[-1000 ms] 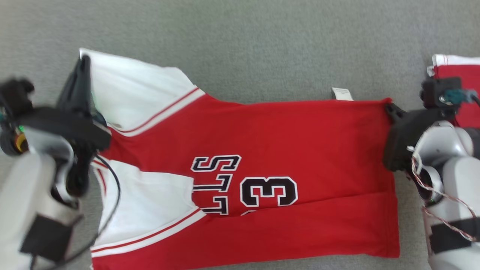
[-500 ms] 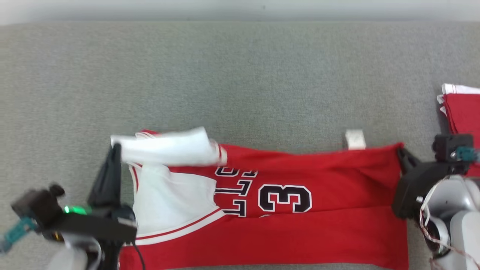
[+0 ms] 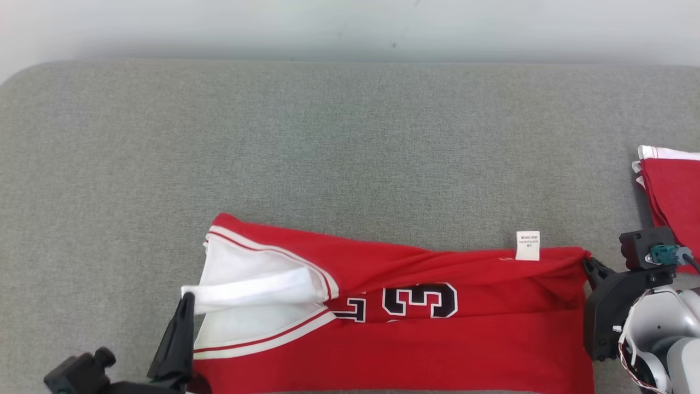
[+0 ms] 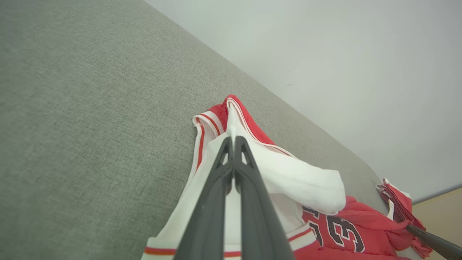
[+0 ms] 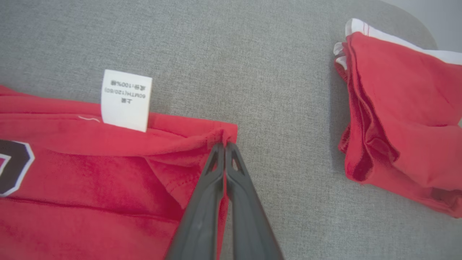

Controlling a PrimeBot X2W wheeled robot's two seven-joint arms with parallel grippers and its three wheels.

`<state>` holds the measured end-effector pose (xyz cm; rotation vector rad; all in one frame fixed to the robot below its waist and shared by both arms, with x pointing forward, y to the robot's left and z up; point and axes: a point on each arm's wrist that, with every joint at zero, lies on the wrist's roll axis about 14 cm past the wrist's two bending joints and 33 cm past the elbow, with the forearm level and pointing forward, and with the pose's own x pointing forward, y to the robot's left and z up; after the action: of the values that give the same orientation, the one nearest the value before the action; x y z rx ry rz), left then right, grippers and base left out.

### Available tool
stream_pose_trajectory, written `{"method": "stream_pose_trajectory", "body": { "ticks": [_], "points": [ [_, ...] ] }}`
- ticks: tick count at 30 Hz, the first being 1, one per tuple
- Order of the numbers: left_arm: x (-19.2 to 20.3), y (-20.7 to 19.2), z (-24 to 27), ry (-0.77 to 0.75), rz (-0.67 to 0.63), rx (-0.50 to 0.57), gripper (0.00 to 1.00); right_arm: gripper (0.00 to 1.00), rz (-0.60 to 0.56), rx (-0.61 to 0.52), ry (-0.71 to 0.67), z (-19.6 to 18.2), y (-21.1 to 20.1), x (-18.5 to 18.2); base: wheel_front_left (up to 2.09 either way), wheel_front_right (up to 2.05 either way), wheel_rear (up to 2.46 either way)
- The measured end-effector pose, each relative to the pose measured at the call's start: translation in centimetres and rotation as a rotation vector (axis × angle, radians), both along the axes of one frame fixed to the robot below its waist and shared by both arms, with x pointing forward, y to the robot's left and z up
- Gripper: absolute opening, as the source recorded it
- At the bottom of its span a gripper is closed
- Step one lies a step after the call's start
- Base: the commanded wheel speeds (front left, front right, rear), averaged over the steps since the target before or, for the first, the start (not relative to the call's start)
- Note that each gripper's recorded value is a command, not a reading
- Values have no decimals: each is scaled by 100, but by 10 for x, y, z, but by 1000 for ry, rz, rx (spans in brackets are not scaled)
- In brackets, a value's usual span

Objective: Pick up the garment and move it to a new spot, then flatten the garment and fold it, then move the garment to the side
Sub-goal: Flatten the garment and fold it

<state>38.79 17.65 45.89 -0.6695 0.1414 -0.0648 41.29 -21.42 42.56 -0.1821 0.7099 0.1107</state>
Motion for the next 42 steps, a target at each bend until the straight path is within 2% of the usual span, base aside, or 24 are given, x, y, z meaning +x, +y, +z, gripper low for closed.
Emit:
{"method": "stream_pose_trajectory", "body": {
  "ticks": [5,11,12,14,20,30,36,37,38,39,42],
  "points": [
    [-11,2,0,7,44,-82,0,0,34,-26,-1,2,-1,-4,0,0,0],
    [-21,-4,-10,47,34,-106,0,0,61,-71,67,-5,-7,-14,0,0,0],
    [-23,-7,-12,56,26,-111,0,24,64,-81,72,-4,-9,-15,0,0,0],
    [-28,-9,-20,84,26,-106,0,100,66,-89,86,-4,-11,-17,0,0,0],
    [-35,-10,-36,135,19,-85,0,100,33,-69,104,1,-16,-22,0,0,0],
    [-45,-10,-52,183,11,-50,0,100,-36,-35,17,24,-22,-18,0,0,0],
    [-49,-7,-61,205,14,-40,0,100,-54,-18,16,23,-21,-21,0,0,0],
    [-50,-7,-62,210,14,-36,28,100,-55,-14,17,22,-20,-22,0,0,0],
    [-51,-6,-64,213,14,-25,96,100,-56,-9,16,22,-19,-22,0,0,0],
    [-52,-6,-65,215,14,-19,100,100,-57,-3,13,22,-18,-23,0,0,0],
    [-53,-3,-66,213,12,11,100,100,-66,18,-12,25,-15,-23,0,0,0]
  ]
}}
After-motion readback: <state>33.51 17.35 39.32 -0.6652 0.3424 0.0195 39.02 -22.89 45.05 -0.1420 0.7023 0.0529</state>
